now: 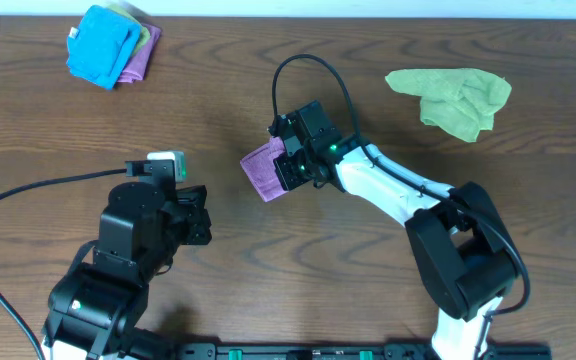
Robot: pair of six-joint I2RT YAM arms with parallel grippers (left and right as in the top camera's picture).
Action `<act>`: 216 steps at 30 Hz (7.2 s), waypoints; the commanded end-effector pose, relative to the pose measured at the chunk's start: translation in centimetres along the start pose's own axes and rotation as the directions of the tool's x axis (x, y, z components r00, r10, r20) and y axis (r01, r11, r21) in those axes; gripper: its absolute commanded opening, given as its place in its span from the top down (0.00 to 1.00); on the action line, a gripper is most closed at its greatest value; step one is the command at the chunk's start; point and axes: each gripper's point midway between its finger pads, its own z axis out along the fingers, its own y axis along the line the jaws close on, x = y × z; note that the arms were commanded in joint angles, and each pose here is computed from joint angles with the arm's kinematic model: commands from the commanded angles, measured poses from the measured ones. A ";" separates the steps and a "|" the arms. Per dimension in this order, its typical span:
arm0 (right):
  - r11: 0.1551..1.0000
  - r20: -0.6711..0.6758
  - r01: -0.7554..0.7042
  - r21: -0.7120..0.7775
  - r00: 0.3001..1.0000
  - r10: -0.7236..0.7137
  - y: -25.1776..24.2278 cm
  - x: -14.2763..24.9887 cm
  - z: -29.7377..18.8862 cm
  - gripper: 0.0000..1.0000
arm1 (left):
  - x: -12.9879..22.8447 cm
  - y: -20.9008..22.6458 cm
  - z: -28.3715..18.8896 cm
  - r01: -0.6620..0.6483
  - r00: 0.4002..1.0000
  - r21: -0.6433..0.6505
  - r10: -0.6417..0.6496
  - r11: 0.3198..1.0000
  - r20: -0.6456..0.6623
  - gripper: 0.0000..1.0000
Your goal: Fold the cloth
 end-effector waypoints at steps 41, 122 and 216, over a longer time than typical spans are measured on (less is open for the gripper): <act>0.929 0.238 -0.061 0.365 0.971 -0.030 -1.7 -5.1 -27.9 0.33 | 5.3 2.2 5.7 0.157 0.981 -0.034 -0.160 0.987 -0.112 0.37; 0.864 0.257 -0.468 0.186 0.872 0.417 -15.3 -3.1 -6.1 0.99 | 11.6 0.0 26.9 0.648 0.691 0.217 -0.443 0.730 -0.571 0.00; 0.883 0.293 -0.343 0.320 0.922 0.252 -11.6 -3.9 -27.0 0.99 | -26.1 23.1 17.7 0.360 0.772 0.394 -0.507 0.846 0.383 0.94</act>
